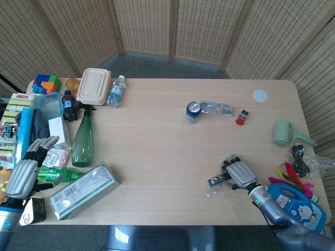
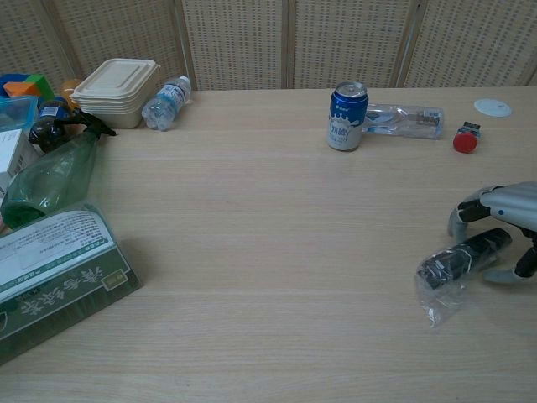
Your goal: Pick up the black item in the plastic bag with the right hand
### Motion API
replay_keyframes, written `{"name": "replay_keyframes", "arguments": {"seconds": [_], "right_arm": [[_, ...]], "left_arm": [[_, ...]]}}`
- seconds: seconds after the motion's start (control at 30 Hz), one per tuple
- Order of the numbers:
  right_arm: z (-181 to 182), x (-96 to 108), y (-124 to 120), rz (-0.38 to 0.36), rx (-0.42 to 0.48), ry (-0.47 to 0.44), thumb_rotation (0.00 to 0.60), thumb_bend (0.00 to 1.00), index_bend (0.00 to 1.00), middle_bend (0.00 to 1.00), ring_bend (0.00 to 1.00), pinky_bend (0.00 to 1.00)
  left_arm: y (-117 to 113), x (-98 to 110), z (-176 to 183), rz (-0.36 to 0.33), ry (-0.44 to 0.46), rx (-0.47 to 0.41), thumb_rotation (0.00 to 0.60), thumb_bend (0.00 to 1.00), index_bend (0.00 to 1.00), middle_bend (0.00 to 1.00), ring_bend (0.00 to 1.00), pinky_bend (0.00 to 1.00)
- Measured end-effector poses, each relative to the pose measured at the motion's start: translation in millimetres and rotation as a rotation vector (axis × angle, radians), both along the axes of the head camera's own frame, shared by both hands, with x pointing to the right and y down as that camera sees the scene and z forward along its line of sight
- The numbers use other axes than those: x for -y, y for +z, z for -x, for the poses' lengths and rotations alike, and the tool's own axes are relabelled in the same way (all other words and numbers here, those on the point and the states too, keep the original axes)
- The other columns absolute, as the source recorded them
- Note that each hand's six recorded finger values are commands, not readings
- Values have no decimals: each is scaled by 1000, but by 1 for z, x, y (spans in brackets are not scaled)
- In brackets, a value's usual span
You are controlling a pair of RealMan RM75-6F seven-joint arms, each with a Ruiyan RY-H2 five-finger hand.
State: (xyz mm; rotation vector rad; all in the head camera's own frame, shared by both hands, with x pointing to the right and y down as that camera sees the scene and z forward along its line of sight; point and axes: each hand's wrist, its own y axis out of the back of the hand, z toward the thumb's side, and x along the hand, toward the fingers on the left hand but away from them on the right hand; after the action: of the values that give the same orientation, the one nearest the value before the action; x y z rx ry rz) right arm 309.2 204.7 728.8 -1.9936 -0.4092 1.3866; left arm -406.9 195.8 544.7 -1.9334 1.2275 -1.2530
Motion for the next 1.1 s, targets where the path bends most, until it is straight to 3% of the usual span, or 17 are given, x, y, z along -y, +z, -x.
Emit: {"name": "replay_keyframes", "arguments": {"seconds": [0.17,0.53,0.83,1.1], "right_arm": [[2,3,-3,-11,6,-3,600,253,647,527,388,324],[6,14,-11,-19,11,6,600,259,679,572,433,374],[5,49,-26,-76,36,65,600,257,682,571,432,374],[1,94,-57,-171,65,109,600,257,688,571,433,374]], "left_arm": [[-1,-1,2,-1,-5,2,600,298,0,0,0,0],[2,-1,3,3,-6,-1,600,297,0,0,0,0],[1,-2,5,3,-11,1,600,298,0,0,0,0],[1,-2,3,5,-7,0,600,298,0,0,0,0]]}}
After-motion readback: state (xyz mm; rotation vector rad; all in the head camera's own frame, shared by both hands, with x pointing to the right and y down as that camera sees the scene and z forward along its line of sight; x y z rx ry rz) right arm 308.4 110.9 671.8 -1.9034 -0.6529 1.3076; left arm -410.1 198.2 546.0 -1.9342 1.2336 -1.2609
